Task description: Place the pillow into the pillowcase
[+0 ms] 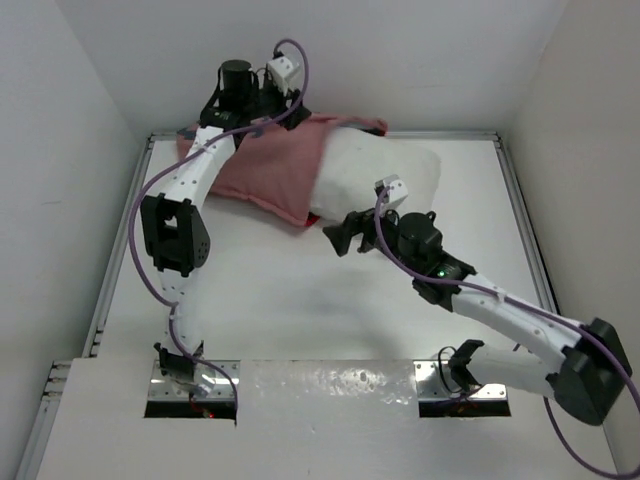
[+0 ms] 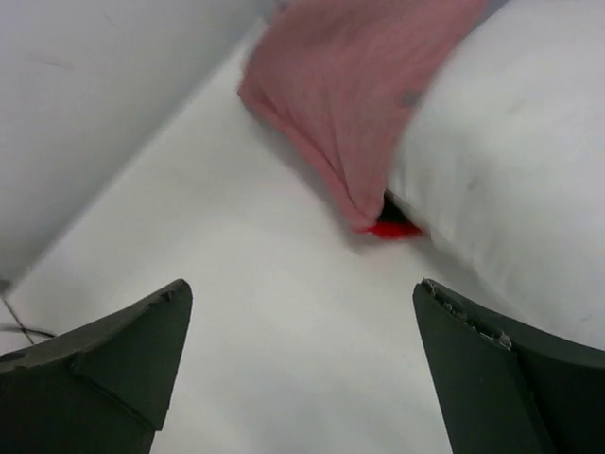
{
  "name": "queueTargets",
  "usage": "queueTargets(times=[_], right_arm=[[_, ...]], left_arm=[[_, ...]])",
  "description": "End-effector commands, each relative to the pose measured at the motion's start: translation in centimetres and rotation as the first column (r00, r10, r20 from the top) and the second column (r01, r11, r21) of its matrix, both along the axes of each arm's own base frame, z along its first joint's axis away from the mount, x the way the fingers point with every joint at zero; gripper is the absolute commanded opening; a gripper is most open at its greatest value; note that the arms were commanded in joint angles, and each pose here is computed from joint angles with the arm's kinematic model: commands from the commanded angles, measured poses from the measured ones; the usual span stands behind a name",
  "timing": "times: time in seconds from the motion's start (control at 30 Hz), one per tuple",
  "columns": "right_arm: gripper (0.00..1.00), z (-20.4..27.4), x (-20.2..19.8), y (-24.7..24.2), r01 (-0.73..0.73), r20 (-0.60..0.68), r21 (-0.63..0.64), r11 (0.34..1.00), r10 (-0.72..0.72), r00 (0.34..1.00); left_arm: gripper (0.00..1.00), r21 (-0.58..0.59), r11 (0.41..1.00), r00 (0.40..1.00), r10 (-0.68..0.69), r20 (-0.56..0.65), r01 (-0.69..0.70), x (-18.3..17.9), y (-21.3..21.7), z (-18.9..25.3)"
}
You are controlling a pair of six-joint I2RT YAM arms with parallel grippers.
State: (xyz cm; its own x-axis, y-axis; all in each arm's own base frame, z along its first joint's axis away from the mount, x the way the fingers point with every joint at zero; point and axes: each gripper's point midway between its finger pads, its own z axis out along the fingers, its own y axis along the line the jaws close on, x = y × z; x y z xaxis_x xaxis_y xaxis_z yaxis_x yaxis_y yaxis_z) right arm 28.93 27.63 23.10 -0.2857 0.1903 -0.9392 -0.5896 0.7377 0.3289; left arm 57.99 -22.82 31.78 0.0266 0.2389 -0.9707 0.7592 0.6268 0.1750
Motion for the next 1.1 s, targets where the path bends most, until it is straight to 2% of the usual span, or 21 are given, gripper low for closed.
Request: queueTargets(times=[0.0,0.03,0.07,0.1,0.17,0.2,0.23,0.27,0.3,0.33,0.37,0.4,0.43,0.5,0.57,0.67,0.7,0.77,0.93,1.03,1.07], right_arm=[[0.99,-8.5,-3.5,-6.1,0.018,-0.213,-0.395,0.918,-0.11,0.971],[0.99,-8.7,-4.1,-6.5,0.002,-0.232,-0.404,0.915,-0.104,0.967],[0.99,-8.4,-4.9,-7.0,-0.015,-0.246,-0.413,0.91,-0.096,0.964],[0.99,-7.8,-5.0,-7.2,-0.015,-0.233,-0.418,0.908,-0.091,0.968],[0.99,-5.2,-3.8,-8.3,0.08,-0.161,-0.425,0.902,-0.162,0.974],[0.99,-4.1,-3.0,-9.0,0.138,-0.129,-0.436,0.889,-0.213,0.969],[0.96,-3.1,-1.5,-10.8,0.236,-0.081,-0.471,0.85,-0.308,0.948],[0.7,0.0,0.1,-11.3,0.284,-0.044,-0.448,0.847,-0.339,0.94],[0.5,-0.5,1.7,-11.8,0.296,-0.077,-0.48,0.826,-0.376,0.923],[0.33,-0.6,3.7,-15.3,0.363,-0.125,-0.489,0.793,-0.476,0.87],[0.3,1.8,5.4,-14.9,0.345,-0.164,-0.417,0.841,-0.443,0.881],[0.47,1.5,7.8,-16.4,0.356,-0.218,-0.407,0.841,-0.468,0.856],[0.65,0.0,8.5,-17.1,0.352,-0.239,-0.44,0.826,-0.486,0.841],[0.91,-0.5,11.2,-18.1,0.361,-0.2,-0.486,0.796,-0.503,0.841],[0.99,-1.1,12.7,-18.5,0.362,-0.193,-0.498,0.788,-0.507,0.84],[0.99,-3.4,15.2,-19.5,0.364,-0.242,-0.464,0.808,-0.511,0.825],[0.99,-3.4,16.3,-19.5,0.36,-0.243,-0.42,0.833,-0.485,0.84],[0.99,-5.4,17.2,-19.5,0.348,-0.247,-0.427,0.835,-0.478,0.843],[0.99,-8.0,18.3,-18.7,0.318,-0.259,-0.417,0.851,-0.447,0.856],[0.99,-9.4,18.0,-18.7,0.305,-0.258,-0.427,0.851,-0.438,0.861],[0.99,-10.1,17.8,-18.5,0.287,-0.266,-0.433,0.854,-0.426,0.865]], left_arm=[[0.72,0.024,0.997,0.997,-0.073,-0.027,0.073,-1.4,-0.7,-0.7],[0.87,0.016,0.997,0.995,-0.072,-0.063,0.073,-1.8,-0.8,-1.0],[0.95,0.006,0.997,0.993,-0.08,-0.087,0.08,-2.2,-1.1,-1.0],[0.96,0.01,0.996,0.989,-0.089,-0.116,0.091,-3.1,-1.6,-0.9],[0.95,0.036,0.994,0.985,-0.093,-0.146,0.099,-4.4,-2.4,-1.0],[0.88,0.087,0.984,0.977,-0.137,-0.166,0.153,-6.6,-4.2,-1.6],[0.83,0.121,0.977,0.972,-0.155,-0.176,0.178,-7.7,-5.2,-2.1],[0.77,0.183,0.969,0.976,-0.136,-0.168,0.167,-8.0,-5.7,-3.0],[0.63,0.214,0.954,0.965,-0.166,-0.203,0.209,-9.8,-7.9,-4.2],[0.58,0.225,0.952,0.963,-0.161,-0.215,0.209,-10.1,-8.5,-4.8],[0.56,0.217,0.958,0.962,-0.136,-0.239,0.189,-10.1,-9.0,-5.3],[0.6,0.217,0.962,0.963,-0.113,-0.246,0.168,-9.6,-9.5,-6.0],[0.65,0.204,0.965,0.96,-0.11,-0.257,0.166,-9.5,-9.9,-6.4],[0.75,0.248,0.967,0.965,0.008,-0.263,0.06,-7.5,-9.3,-8.2],[0.76,0.297,0.954,0.962,0.109,-0.25,-0.03,-6.1,-8.2,-9.4],[0.73,0.342,0.931,0.948,0.219,-0.233,-0.131,-4.5,-6.9,-11.1],[0.69,0.343,0.927,0.946,0.237,-0.221,-0.152,-4.2,-6.7,-11.1],[0.65,0.349,0.917,0.941,0.274,-0.199,-0.193,-4.0,-6.3,-10.8],[0.66,0.411,0.879,0.93,0.332,-0.16,-0.243,-4.1,-5.2,-11.0],[0.48,0.443,0.861,0.925,0.348,-0.154,-0.25,-4.4,-4.4,-11.8],[0.27,0.45,0.859,0.924,0.348,-0.16,-0.246,-4.5,-4.3,-12.2]])
